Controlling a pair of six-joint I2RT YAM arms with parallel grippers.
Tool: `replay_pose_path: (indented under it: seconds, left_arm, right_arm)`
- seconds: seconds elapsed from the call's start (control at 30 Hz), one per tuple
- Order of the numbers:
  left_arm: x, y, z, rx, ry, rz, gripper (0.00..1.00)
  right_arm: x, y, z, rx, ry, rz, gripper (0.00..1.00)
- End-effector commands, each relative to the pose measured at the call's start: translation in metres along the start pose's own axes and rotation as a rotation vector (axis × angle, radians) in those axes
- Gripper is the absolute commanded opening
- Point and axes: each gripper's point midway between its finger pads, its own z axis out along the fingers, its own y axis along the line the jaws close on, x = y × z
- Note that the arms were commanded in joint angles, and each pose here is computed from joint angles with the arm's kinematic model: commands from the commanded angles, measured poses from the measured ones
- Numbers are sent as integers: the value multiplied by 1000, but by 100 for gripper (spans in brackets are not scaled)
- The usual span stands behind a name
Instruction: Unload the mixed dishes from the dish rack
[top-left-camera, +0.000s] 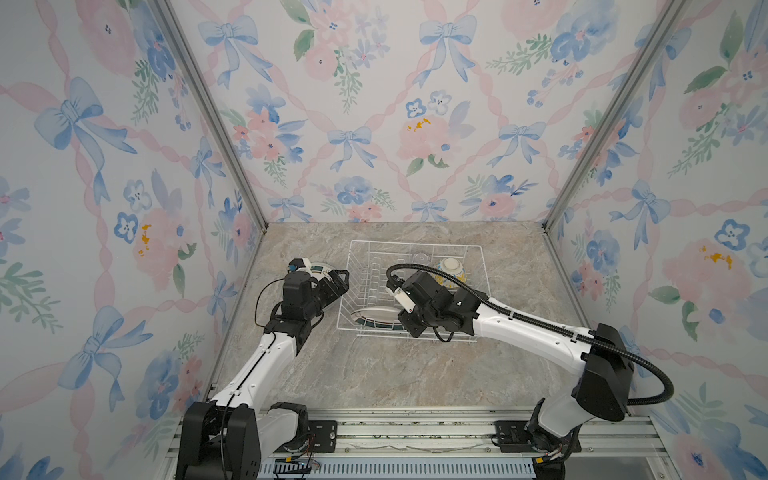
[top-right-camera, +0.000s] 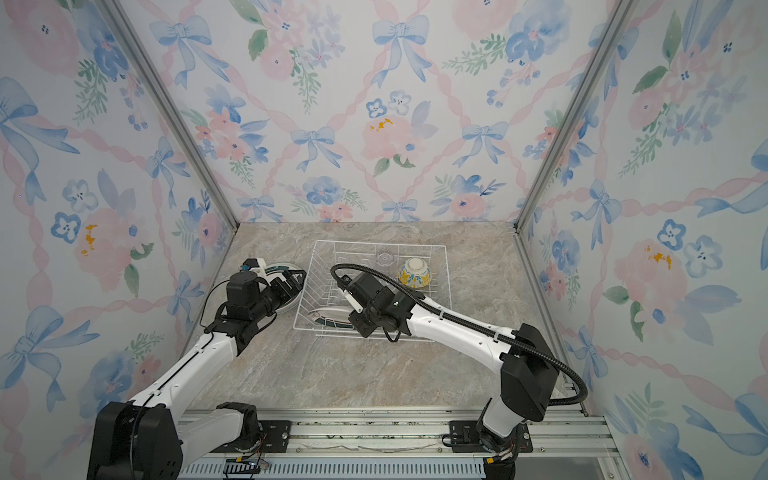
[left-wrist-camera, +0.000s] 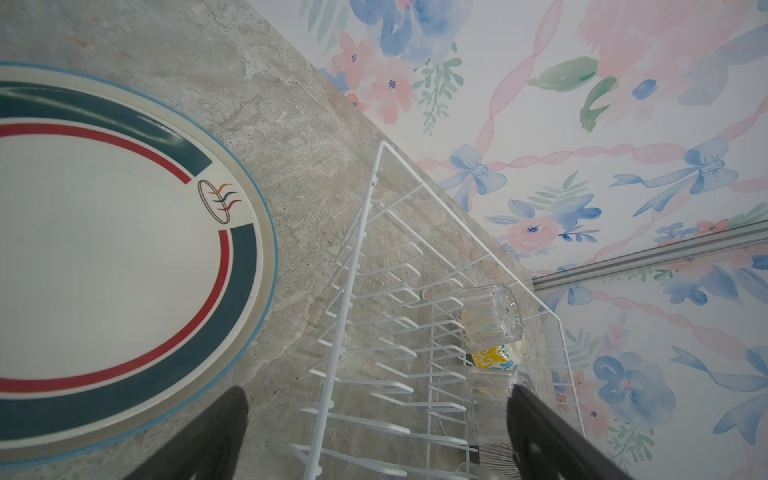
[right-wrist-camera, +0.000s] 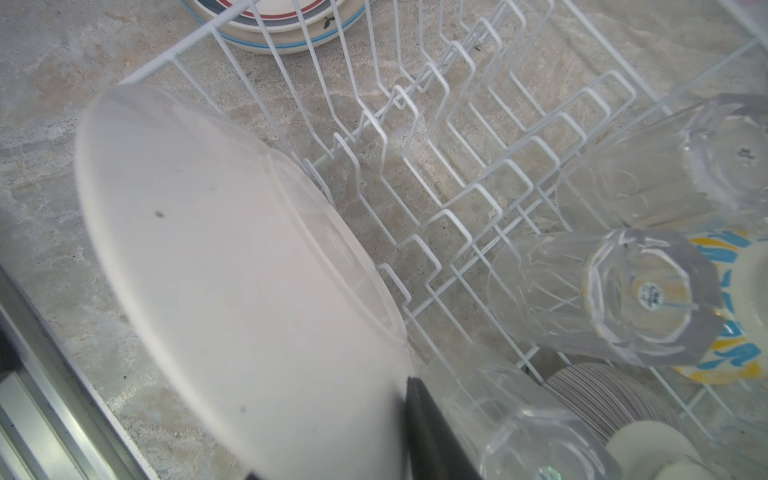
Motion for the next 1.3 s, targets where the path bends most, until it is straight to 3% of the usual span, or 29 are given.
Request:
replay_pose_path:
  seconds: [0.0, 0.27, 0.77, 1.27]
  left_arm:
    - [2, -2, 0, 10, -5, -5, 98]
    - [3, -7, 3, 15, 4, 2, 98]
    - [9, -16, 6, 32, 25, 13, 98]
    - [6, -22, 4, 39, 16, 22, 98]
  right_arm:
    - [-10, -18, -7, 93, -71, 17, 35]
    - [-11, -22, -10, 115, -120, 19, 27]
    - [-17, -23, -23, 189, -195, -48, 22]
    - [-29, -25, -40, 223, -280, -60, 3]
